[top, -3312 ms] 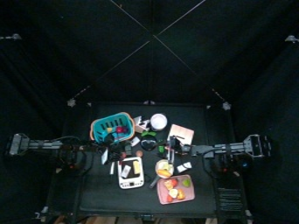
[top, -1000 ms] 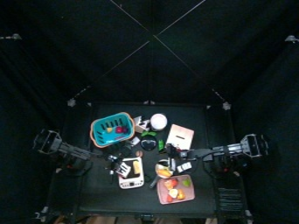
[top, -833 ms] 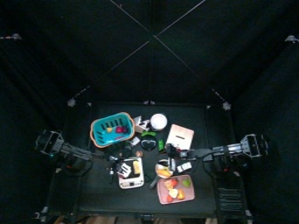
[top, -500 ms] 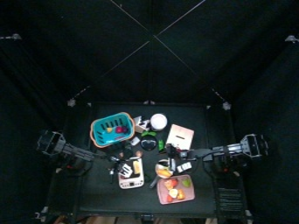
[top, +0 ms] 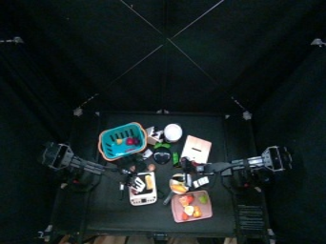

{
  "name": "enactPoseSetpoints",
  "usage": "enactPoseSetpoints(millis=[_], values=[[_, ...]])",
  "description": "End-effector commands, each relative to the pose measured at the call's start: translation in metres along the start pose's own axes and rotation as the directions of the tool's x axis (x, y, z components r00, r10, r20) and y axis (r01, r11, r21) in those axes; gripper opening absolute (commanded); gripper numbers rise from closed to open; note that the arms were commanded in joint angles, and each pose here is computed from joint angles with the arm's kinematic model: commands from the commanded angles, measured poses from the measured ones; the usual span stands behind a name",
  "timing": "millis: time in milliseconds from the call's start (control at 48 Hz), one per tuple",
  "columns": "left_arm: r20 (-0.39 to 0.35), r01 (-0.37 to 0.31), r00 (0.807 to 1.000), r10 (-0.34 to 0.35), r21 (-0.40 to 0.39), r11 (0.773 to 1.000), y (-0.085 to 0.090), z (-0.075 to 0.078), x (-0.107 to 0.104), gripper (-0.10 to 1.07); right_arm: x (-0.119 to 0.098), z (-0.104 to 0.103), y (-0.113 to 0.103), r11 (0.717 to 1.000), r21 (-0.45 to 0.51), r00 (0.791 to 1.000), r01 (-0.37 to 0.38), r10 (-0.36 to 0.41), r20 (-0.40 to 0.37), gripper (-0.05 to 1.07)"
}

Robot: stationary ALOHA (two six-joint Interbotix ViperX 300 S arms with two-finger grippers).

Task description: Palce salmon on rice

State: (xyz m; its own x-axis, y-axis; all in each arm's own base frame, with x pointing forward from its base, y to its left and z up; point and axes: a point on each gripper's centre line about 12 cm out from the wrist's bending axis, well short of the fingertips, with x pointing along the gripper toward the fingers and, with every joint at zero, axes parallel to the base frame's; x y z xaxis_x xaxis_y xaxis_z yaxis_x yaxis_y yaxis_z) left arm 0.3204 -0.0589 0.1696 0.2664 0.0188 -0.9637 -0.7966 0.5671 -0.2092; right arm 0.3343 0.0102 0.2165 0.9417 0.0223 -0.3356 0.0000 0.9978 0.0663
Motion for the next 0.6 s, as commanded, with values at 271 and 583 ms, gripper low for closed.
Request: enactPoseSetpoints(millis=[271, 583], values=[[-0.005, 0.028, 1.0, -0.028, -0.01, 1.0, -0.008, 0.0047, -0.0033, 0.68, -0.002, 0.0062, 0.002, 1.0, -0.004, 1.0, -0.006, 0.006, 0.021, 0.86], [0.002, 0.031, 1.0, -0.031, -0.008, 0.999, -0.0062, 0.0104, -0.0011, 0.73, -0.002, 0.0061, 0.003, 1.0, -0.005, 1.0, -0.009, 0.009, 0.021, 0.86]])
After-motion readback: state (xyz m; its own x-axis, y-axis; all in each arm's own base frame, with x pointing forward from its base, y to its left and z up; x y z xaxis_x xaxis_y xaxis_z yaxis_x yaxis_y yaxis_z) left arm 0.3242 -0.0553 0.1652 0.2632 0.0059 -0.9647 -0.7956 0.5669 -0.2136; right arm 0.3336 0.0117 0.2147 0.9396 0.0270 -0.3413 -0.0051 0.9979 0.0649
